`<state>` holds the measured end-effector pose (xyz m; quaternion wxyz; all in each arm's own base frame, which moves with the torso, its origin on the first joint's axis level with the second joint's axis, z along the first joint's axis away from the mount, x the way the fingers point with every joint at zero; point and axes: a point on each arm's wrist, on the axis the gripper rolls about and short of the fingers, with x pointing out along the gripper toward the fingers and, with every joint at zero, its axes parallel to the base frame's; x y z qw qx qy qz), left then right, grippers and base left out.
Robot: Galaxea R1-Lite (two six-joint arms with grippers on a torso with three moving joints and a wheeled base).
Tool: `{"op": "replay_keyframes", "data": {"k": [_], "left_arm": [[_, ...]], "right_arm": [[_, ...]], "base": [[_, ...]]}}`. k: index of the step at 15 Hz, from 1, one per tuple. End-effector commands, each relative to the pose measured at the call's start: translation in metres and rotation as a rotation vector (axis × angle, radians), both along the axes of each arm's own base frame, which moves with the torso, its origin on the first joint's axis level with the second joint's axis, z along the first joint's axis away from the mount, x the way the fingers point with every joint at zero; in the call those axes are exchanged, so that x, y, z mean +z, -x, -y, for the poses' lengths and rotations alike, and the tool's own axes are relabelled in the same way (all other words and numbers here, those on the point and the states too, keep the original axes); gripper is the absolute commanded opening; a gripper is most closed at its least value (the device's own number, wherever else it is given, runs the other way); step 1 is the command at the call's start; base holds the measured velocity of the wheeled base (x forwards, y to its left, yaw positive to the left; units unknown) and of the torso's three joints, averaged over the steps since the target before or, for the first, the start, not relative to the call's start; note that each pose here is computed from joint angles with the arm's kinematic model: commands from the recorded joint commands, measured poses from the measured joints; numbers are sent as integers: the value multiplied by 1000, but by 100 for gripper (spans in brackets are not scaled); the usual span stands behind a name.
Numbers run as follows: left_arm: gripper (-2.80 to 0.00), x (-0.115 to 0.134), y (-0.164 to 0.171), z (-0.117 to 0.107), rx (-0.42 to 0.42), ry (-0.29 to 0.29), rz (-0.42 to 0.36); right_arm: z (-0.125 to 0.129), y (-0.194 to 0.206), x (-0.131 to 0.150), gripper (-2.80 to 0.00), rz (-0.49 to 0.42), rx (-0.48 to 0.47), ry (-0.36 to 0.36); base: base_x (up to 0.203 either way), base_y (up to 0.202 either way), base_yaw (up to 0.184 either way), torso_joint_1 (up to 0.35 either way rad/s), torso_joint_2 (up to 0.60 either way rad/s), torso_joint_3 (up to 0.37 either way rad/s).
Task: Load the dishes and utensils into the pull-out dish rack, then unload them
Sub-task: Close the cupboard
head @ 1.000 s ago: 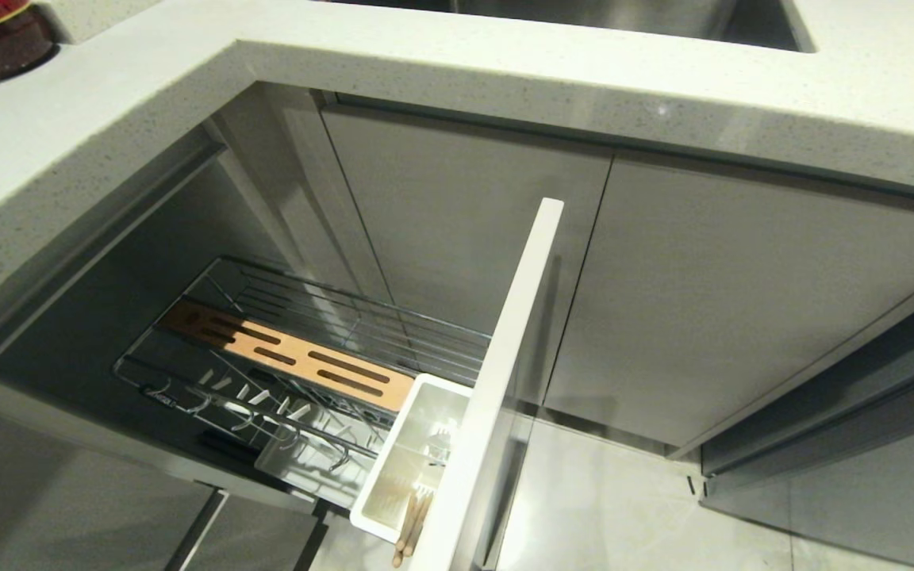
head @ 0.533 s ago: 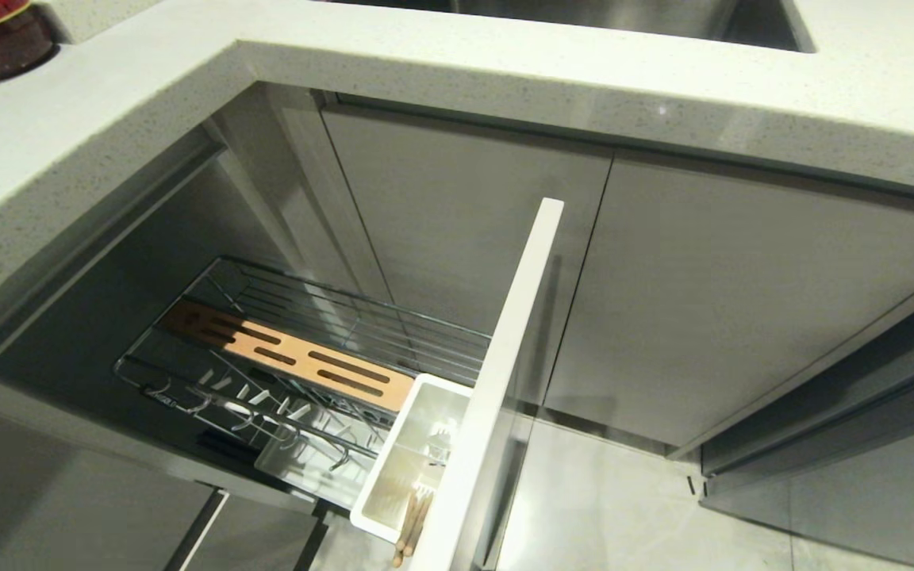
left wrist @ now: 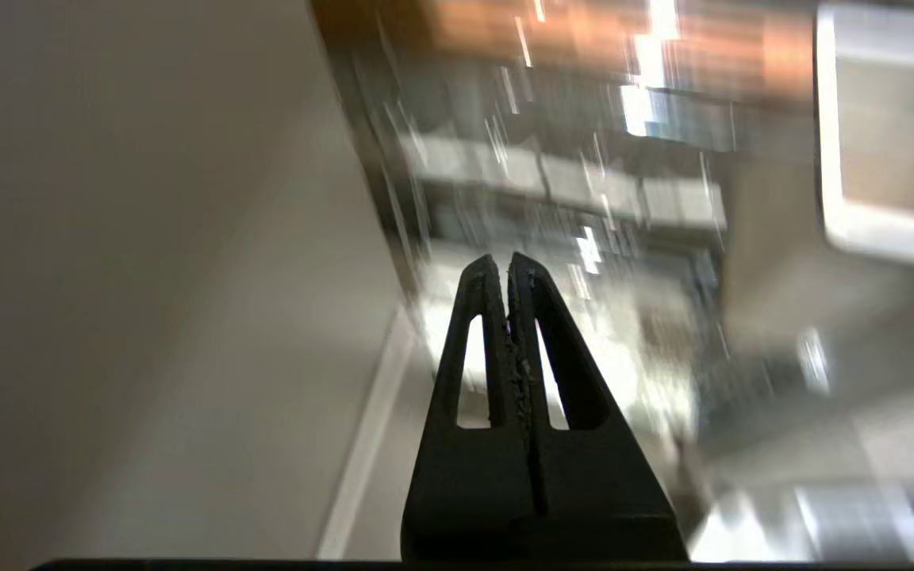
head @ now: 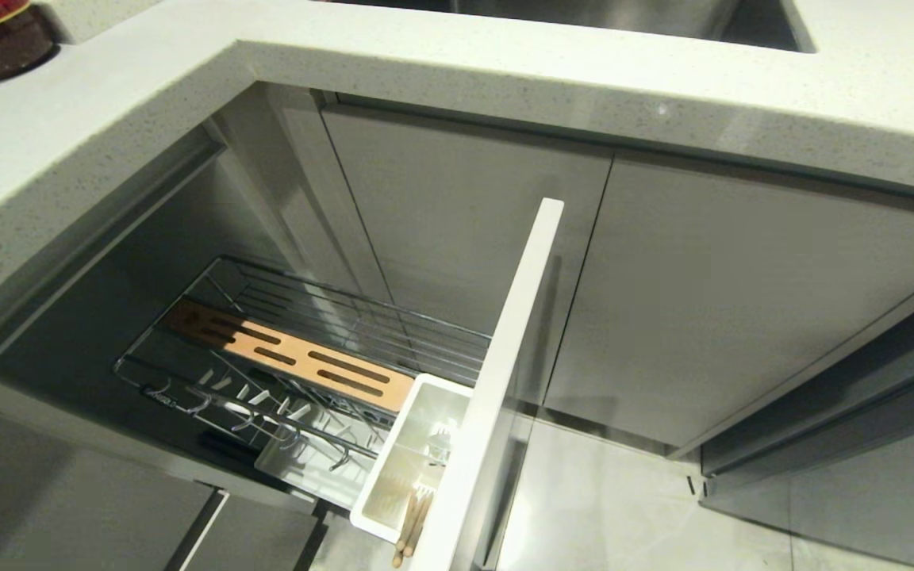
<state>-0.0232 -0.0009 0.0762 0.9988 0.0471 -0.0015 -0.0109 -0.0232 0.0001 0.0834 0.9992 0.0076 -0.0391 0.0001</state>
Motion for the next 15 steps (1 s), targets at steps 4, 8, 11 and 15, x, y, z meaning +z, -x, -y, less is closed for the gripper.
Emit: {"op": "replay_keyframes", "data": {"k": [4,8,11,15], "left_arm": [[-280,-2,0,0,2,34,-10],[-280,-1,0,0,17,44,-7],[-280,-2,-1,0,17,42,-7],[-280,-1,0,0,14,40,-7]], "right_arm": [[0,-2,-7,-280,-24,0,0],[0,-2,-7,-280,-24,0,0],[0,-2,-7,-280,-24,0,0],[0,-2,-7,-280,-24,0,0]], "base": [[0,0,0,0,0,0],[0,0,0,0,0,0],[0,0,0,3,2,76],[0,0,0,1,3,193]]}}
